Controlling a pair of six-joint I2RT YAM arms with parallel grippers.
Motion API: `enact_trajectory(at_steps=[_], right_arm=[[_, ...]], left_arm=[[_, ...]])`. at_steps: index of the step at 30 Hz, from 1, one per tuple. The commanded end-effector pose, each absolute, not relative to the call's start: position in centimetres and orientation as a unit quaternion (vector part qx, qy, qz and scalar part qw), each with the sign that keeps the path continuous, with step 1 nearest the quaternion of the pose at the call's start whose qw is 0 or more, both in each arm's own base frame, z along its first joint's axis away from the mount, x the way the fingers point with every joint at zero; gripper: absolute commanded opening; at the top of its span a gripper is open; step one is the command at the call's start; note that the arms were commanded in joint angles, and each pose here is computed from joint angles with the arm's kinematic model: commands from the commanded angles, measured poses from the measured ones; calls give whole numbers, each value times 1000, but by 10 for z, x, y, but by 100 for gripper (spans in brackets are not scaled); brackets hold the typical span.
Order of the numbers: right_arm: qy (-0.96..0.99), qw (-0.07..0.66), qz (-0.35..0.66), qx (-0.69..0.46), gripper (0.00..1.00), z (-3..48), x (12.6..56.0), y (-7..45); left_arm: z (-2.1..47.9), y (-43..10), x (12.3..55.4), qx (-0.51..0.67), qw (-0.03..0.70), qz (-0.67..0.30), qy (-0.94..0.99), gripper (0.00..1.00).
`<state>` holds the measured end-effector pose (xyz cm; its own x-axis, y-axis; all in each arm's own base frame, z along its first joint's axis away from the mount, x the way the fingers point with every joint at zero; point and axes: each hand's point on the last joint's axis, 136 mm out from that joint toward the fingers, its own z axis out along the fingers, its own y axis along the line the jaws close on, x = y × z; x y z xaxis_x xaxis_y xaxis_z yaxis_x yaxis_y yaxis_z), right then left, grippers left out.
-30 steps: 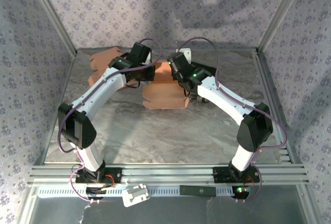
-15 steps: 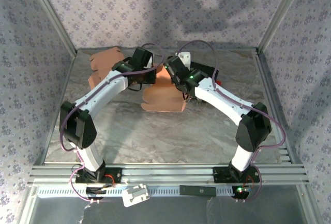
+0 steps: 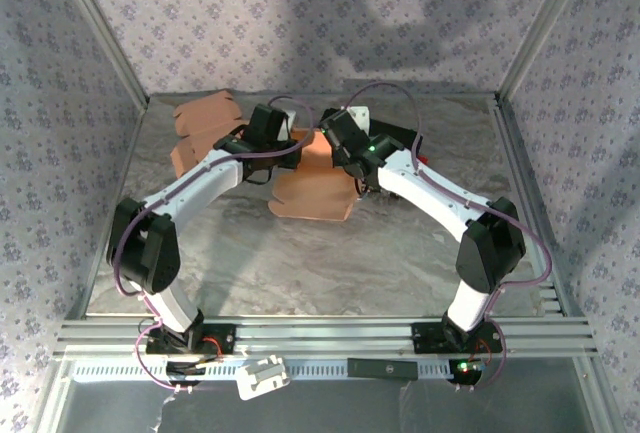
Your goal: Fold the paper box
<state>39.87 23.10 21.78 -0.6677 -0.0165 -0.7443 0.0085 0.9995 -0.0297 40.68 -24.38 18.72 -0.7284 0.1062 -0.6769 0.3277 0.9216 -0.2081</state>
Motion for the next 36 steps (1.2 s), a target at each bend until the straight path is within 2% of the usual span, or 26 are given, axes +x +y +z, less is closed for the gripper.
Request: enact_trajectory(at_steps=[1, 13, 17, 25, 32, 33, 36], right_arm=[[919, 394, -14, 1, 0, 218, 395, 229], [920, 392, -5, 4, 0, 219, 393, 233], [921, 390, -3, 2, 0, 219, 393, 235], [923, 385, -12, 11, 0, 211, 391, 234], [924, 381, -12, 18, 0, 206, 391, 234], [924, 381, -11, 19, 0, 207, 391, 233], [925, 379, -5, 25, 0, 206, 391, 231]], left_arm=[[218, -240, 414, 119, 401, -161, 894, 24], [210, -233, 420, 125, 410, -113, 896, 17], [207, -232, 420, 123, 423, -71, 895, 0], [208, -219, 416, 92, 444, 32, 891, 0], [210, -215, 412, 78, 454, 60, 885, 0], [209, -216, 411, 82, 457, 60, 884, 4], [206, -224, 406, 97, 463, 25, 881, 29]])
